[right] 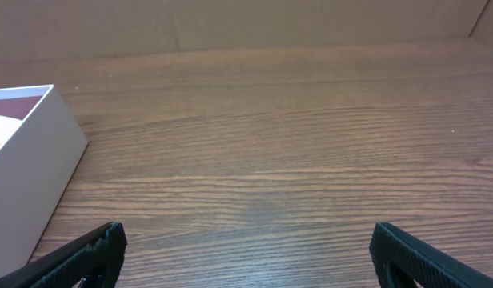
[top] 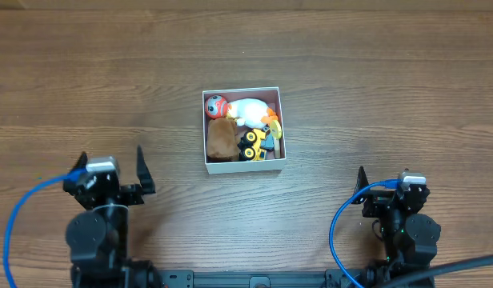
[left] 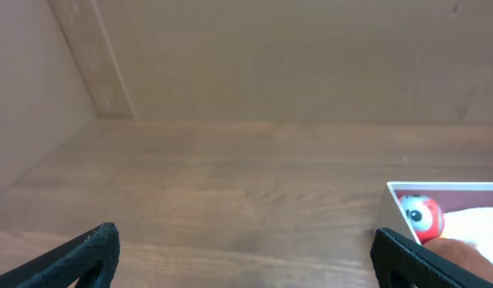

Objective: Pack container

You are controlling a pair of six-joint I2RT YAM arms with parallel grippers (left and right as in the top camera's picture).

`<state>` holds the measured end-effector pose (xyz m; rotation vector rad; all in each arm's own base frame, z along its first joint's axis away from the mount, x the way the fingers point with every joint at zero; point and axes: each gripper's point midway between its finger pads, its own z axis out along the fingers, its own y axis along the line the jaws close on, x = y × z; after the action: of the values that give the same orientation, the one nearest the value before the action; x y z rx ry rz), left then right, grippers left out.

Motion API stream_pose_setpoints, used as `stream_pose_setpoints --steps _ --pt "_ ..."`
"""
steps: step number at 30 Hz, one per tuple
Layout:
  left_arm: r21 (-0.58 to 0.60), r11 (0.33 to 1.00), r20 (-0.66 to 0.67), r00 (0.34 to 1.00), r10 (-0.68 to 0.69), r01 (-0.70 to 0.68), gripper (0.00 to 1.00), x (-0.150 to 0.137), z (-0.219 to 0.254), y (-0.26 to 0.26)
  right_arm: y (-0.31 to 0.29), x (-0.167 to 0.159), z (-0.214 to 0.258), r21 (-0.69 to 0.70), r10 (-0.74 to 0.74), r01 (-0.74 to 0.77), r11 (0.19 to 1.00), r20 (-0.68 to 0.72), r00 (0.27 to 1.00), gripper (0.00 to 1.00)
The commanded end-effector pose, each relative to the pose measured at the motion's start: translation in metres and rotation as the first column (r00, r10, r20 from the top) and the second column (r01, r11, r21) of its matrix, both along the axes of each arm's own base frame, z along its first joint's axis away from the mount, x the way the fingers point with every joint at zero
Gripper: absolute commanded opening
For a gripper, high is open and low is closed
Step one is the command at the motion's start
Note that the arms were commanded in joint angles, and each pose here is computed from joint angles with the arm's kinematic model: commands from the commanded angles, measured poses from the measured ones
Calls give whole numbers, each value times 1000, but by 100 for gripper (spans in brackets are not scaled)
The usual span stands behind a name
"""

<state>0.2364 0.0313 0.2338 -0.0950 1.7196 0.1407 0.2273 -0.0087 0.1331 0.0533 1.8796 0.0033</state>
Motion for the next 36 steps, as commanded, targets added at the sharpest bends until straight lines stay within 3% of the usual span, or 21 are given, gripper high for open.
stream_pose_setpoints --steps 1,13,36 --pt "8 999 41 998 -53 53 100 -1 -19 -9 2 -1 -2 1 8 -8 1000 -1 1000 100" --pt "2 991 72 988 -137 137 100 9 -75 -23 2 -1 -2 1 8 -8 1000 -1 1000 100" --pt "3 992 70 989 -129 129 100 9 -76 -21 2 -1 -2 1 8 -8 1000 -1 1000 100"
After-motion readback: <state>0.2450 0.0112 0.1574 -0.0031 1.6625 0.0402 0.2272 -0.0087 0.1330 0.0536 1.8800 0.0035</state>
